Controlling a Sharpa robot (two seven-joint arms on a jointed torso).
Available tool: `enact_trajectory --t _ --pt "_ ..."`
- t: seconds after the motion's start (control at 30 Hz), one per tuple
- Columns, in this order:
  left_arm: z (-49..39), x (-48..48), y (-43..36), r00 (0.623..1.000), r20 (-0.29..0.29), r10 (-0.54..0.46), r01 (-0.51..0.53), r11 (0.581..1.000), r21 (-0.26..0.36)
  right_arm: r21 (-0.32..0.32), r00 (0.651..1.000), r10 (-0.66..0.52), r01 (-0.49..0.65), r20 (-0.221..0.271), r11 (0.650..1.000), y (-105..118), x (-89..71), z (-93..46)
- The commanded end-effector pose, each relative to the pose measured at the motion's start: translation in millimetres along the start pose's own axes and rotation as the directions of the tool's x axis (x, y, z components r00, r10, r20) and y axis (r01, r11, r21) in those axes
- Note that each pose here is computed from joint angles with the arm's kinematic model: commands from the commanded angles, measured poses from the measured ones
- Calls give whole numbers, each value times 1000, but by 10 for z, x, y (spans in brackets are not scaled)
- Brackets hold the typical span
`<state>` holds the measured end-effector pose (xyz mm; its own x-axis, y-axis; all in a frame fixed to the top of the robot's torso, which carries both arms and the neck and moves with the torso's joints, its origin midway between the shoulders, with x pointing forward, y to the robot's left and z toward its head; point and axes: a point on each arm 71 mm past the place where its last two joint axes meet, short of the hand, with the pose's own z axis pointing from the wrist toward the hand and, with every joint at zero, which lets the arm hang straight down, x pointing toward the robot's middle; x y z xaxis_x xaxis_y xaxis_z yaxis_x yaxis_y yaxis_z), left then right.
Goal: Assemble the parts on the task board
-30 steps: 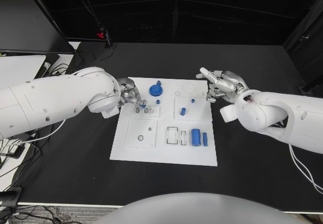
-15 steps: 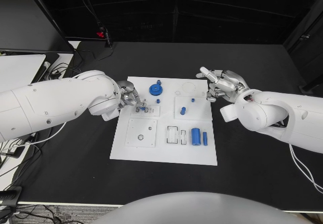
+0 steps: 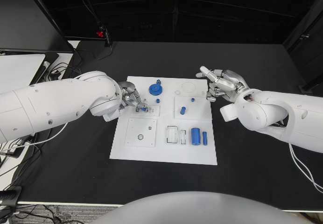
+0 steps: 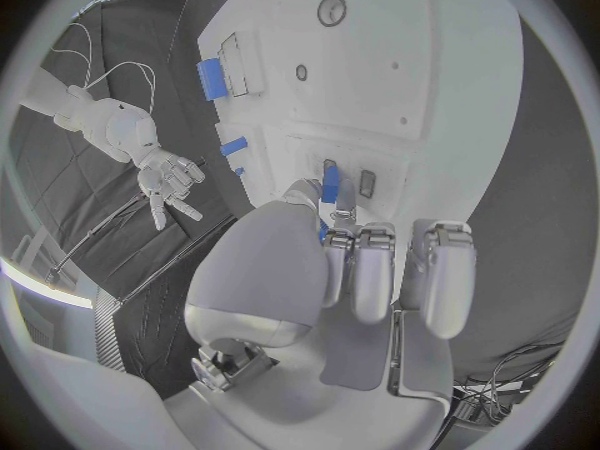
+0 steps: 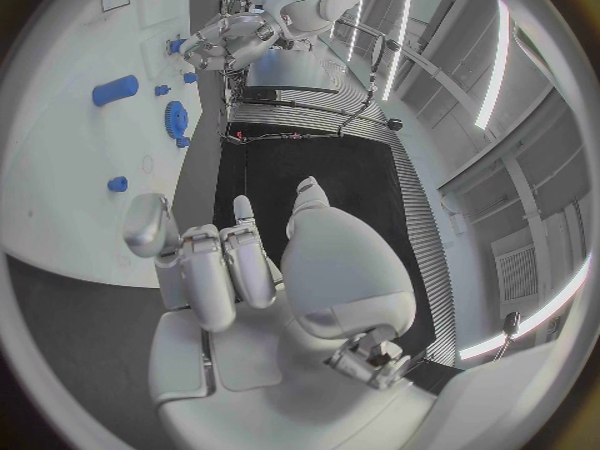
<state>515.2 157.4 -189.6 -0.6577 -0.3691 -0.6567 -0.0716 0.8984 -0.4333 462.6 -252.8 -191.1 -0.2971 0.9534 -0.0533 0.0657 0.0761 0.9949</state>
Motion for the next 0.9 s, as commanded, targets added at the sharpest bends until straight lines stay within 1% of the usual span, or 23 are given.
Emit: enact_trajectory --t 0.03,0.5,0.9 --pt "2 4 6 1000 -7 1 -1 1000 -19 -10 1000 9 -9 -6 1000 14 12 1" --pt "12 -1 20 1000 -12 4 -5 1000 -30 -10 1000 13 -13 -8 1000 14 24 7" --pt "19 38 13 999 -41 19 -20 1000 -24 -11 1000 14 -14 -9 1000 15 26 7"
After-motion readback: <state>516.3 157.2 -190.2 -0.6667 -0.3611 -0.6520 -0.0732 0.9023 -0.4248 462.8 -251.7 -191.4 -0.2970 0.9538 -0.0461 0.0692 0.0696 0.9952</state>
